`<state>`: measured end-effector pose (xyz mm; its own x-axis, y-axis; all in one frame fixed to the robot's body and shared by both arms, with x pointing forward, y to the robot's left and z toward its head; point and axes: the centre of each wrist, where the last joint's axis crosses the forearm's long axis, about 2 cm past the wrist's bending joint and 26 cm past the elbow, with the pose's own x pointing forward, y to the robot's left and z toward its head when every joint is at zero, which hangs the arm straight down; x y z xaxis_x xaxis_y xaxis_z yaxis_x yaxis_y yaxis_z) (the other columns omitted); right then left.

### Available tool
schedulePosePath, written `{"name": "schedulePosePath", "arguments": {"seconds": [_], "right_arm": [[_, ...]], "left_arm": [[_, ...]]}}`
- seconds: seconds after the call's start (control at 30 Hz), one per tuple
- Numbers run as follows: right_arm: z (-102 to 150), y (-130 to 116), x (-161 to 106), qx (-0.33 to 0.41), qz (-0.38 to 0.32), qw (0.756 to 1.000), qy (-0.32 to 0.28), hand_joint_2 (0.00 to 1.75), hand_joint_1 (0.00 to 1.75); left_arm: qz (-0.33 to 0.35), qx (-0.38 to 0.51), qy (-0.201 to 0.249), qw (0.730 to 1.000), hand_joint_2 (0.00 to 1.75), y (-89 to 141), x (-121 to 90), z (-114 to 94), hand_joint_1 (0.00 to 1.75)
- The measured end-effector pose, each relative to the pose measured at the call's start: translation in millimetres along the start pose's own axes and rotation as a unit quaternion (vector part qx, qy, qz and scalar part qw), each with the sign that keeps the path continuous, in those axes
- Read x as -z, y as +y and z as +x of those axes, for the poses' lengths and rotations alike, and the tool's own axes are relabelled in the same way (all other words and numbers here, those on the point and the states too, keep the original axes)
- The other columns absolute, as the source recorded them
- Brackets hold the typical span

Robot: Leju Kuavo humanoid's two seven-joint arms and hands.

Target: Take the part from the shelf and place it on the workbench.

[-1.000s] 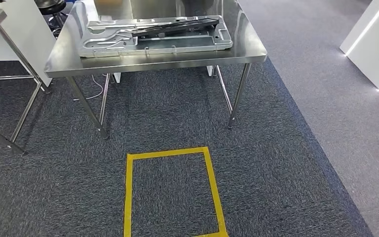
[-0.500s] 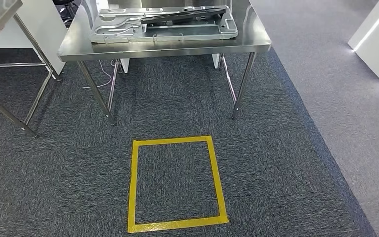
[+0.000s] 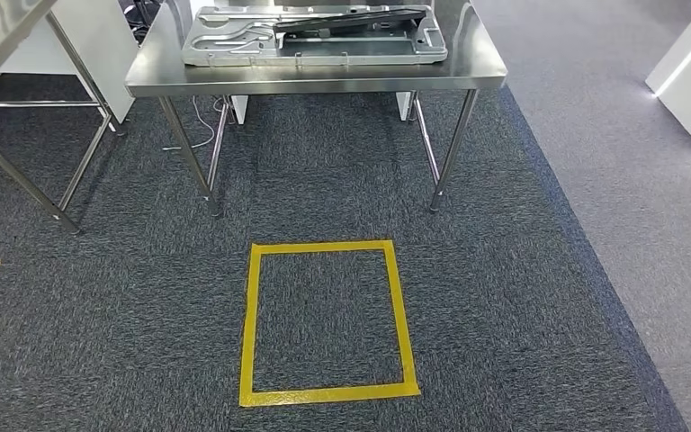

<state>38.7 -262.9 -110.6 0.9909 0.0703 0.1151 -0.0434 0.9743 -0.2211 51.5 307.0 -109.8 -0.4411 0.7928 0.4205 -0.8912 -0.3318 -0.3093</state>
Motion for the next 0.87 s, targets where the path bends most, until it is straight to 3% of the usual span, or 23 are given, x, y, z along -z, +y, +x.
{"name": "schedulePosePath", "arguments": {"seconds": [0.27,0.4,0.57,0.7,0.83,0.87], "right_arm": [[-2.8,-1.6,0.5,0.021,0.002,1.0,0.011,1.75,0.0],[-2.0,-2.6,0.8,0.03,0.009,0.999,0.023,1.75,0.0],[-2.7,-3.2,1.1,0.044,0.016,0.999,0.027,1.75,0.0],[-2.8,-3.8,1.2,0.048,0.016,0.998,0.027,0.0,0.0],[-3.0,-3.7,1.2,0.049,0.019,0.998,0.023,1.75,0.0],[-3.0,-3.7,1.3,0.049,0.021,0.998,0.022,1.75,0.0]], "left_arm": [[-0.001,0.0,-0.001,1.0,0.0,0.2,0.4,0.9,0.0],[-0.001,-0.002,0.0,1.0,1.75,-0.9,1.1,1.7,0.0],[0.0,-0.006,-0.005,1.0,1.75,-0.7,1.4,2.6,0.0],[0.002,-0.009,-0.007,1.0,1.75,-0.4,1.5,2.8,0.0],[0.004,-0.011,-0.012,1.0,1.75,-0.1,1.5,2.9,0.0],[0.004,-0.011,-0.012,1.0,1.75,-0.1,1.5,3.0,0.0]]}}
